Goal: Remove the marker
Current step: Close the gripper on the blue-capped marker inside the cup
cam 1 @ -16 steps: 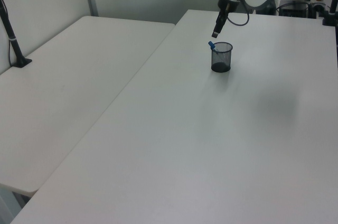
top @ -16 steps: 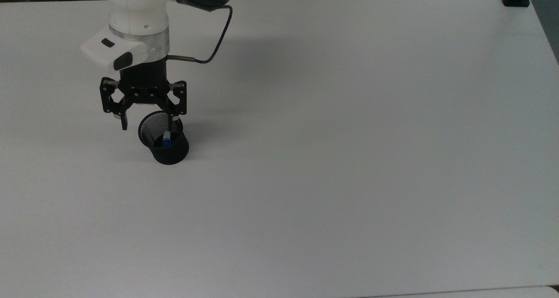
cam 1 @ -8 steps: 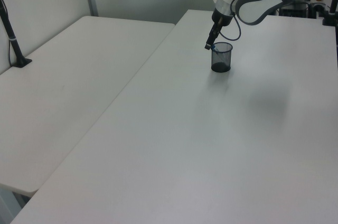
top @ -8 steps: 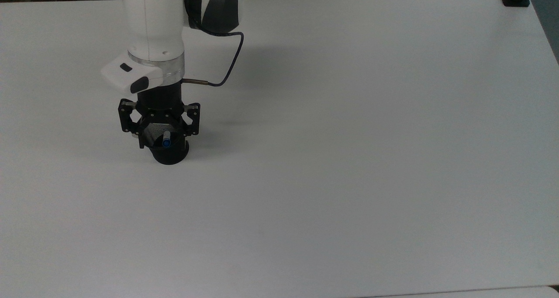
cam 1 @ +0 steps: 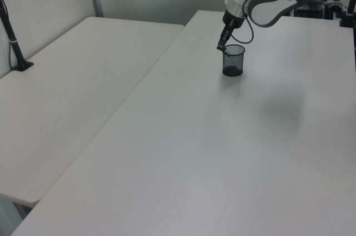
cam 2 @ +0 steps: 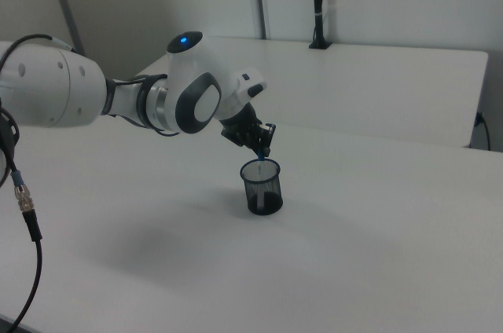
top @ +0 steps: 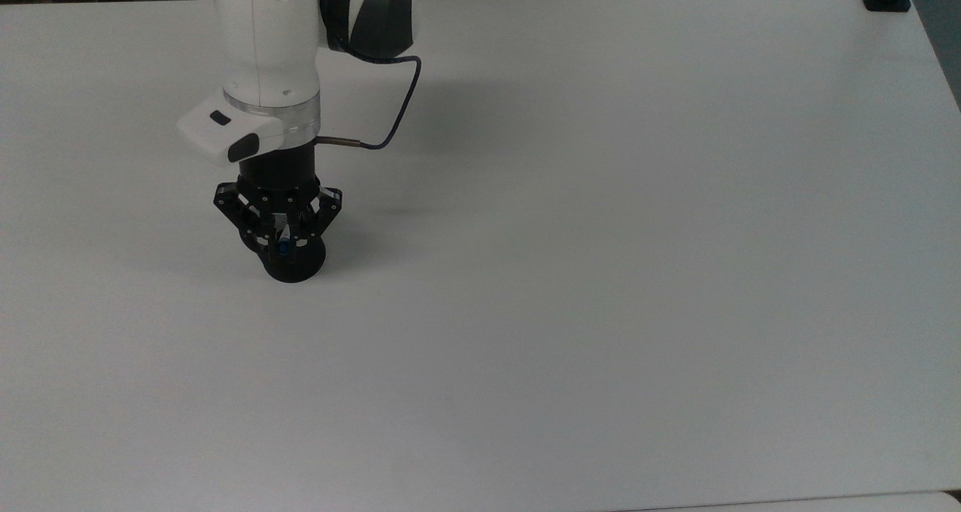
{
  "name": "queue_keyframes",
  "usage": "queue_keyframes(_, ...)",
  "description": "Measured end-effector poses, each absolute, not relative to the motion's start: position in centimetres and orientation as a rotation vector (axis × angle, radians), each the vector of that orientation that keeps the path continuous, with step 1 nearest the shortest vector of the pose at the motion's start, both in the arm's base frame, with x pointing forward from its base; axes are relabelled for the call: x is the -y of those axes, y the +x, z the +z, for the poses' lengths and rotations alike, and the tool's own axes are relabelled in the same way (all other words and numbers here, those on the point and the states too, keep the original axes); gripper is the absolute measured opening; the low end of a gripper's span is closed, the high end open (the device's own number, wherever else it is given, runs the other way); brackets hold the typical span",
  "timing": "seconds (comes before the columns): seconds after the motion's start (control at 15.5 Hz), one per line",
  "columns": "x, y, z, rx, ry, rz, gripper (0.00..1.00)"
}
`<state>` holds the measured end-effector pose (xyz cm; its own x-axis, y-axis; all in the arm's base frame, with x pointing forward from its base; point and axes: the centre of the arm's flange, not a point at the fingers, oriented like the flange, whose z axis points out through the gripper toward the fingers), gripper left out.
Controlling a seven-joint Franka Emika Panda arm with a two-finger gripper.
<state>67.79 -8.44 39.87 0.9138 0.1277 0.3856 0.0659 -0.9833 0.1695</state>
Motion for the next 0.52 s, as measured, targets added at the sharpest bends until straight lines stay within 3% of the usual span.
queue_keyframes(0.52,8.5,67.7,41.3,-0.145,2.912,0.636,0.18)
